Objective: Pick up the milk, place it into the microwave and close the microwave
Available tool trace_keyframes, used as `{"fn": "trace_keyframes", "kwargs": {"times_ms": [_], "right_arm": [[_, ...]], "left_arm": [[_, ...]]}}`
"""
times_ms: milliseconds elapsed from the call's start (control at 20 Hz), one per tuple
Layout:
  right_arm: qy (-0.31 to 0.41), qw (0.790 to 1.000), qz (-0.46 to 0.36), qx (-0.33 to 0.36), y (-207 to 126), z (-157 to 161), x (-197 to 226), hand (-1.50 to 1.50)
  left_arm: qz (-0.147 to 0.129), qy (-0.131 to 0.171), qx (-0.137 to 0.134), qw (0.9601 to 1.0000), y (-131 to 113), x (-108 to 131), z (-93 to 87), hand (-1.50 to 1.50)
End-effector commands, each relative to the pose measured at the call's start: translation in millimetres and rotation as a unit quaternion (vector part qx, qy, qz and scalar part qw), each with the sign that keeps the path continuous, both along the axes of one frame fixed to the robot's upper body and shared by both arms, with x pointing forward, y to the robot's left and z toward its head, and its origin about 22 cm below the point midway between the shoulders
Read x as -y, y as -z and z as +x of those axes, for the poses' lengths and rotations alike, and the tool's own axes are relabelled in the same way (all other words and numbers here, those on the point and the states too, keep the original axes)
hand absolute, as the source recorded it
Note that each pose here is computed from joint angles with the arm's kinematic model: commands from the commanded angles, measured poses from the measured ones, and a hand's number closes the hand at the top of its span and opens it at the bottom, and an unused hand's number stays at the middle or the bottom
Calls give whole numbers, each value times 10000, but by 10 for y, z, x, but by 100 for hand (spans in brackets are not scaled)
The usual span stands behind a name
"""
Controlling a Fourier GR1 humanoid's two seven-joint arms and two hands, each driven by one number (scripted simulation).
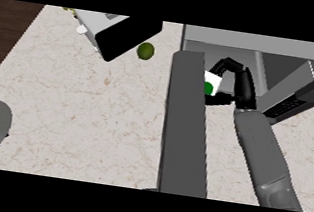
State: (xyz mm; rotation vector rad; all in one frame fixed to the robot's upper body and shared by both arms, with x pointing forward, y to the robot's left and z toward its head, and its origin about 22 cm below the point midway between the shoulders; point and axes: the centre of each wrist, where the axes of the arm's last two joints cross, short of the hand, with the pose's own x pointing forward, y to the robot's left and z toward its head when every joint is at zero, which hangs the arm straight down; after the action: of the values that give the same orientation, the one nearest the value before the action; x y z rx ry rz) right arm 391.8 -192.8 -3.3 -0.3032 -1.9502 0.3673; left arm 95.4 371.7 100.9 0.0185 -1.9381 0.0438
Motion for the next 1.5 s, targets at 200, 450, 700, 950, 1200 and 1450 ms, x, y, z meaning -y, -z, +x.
{"fn": "trace_keyframes", "kwargs": {"times_ms": [200,450,700,950,1200,1450], "right_arm": [[647,9959,-637,-40,-168,319,-166,150],[995,9926,-698,48,-201,376,5,150],[1714,9789,-1054,350,-345,450,263,150],[1907,9654,-1592,793,-396,477,304,150],[2145,9467,-2249,851,-384,442,623,150],[3043,9213,-2359,539,-305,401,678,-150]], "left_arm": [[66,125,14,9999,-36,-17,73,-150],[11,270,85,9996,-27,17,277,-150],[16,220,75,9997,45,-7,180,-150],[-4,402,83,9992,54,84,313,-150],[32,454,10,9990,56,52,359,-150],[-3,515,42,9987,101,-10,460,-150]]}}
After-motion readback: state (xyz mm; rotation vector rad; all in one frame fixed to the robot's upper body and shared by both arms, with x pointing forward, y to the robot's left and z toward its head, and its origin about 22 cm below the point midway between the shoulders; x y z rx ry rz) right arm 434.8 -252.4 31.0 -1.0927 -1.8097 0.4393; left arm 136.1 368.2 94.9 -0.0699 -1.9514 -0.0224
